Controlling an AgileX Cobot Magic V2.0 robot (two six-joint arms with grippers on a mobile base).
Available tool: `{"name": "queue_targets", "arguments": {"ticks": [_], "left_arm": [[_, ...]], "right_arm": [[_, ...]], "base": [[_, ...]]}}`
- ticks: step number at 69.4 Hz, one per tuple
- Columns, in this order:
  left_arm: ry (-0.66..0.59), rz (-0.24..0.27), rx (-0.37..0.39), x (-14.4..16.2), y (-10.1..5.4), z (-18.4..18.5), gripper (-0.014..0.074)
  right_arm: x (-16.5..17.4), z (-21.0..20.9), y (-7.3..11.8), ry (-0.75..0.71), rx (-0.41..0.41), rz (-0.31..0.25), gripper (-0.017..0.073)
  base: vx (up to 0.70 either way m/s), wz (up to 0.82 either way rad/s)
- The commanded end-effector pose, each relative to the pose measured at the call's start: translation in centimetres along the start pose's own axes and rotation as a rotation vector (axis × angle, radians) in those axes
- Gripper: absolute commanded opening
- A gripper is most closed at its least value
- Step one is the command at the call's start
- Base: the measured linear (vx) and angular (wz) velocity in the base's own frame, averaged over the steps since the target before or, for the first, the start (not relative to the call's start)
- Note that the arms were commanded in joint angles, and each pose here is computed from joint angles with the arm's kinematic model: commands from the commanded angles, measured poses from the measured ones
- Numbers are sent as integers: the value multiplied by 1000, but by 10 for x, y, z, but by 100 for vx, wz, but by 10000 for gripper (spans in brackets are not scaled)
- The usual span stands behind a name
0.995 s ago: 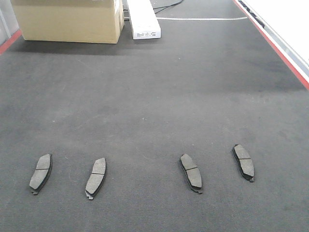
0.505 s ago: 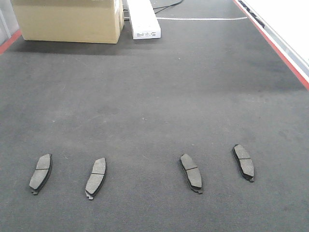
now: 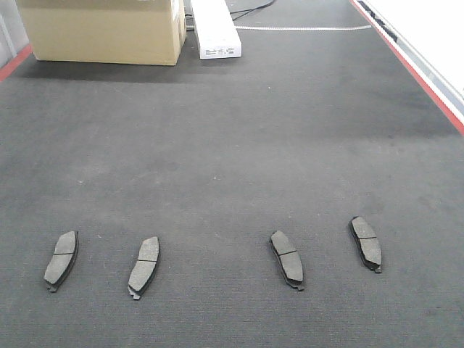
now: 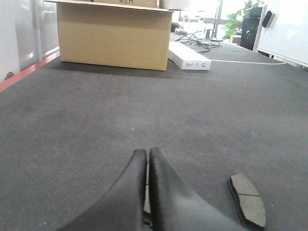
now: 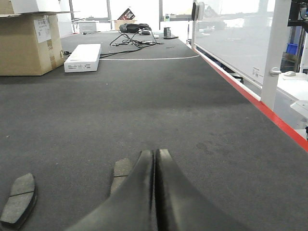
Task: Move and align brake pads A on conveyor
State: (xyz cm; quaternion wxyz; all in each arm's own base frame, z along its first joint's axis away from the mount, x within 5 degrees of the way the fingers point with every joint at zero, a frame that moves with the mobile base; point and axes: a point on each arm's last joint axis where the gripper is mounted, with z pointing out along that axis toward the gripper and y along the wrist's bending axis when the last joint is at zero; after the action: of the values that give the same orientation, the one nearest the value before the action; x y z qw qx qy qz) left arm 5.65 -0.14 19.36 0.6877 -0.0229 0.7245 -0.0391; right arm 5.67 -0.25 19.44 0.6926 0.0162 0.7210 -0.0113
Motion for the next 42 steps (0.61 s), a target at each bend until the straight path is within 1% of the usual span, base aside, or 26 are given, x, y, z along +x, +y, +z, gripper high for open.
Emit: {"name": "queue_targets", "arguments": {"ticks": [1,42], "left_arm": [[-74,-7,13,-2,-1,0,-6],[-74,-7,13,-2,-1,0,-6]], "right_arm": [[-2,0,0,-67,-1,-9,-12],[-2,0,0,-67,-1,-11,-12]], "base": [[0,0],[0,0]]}}
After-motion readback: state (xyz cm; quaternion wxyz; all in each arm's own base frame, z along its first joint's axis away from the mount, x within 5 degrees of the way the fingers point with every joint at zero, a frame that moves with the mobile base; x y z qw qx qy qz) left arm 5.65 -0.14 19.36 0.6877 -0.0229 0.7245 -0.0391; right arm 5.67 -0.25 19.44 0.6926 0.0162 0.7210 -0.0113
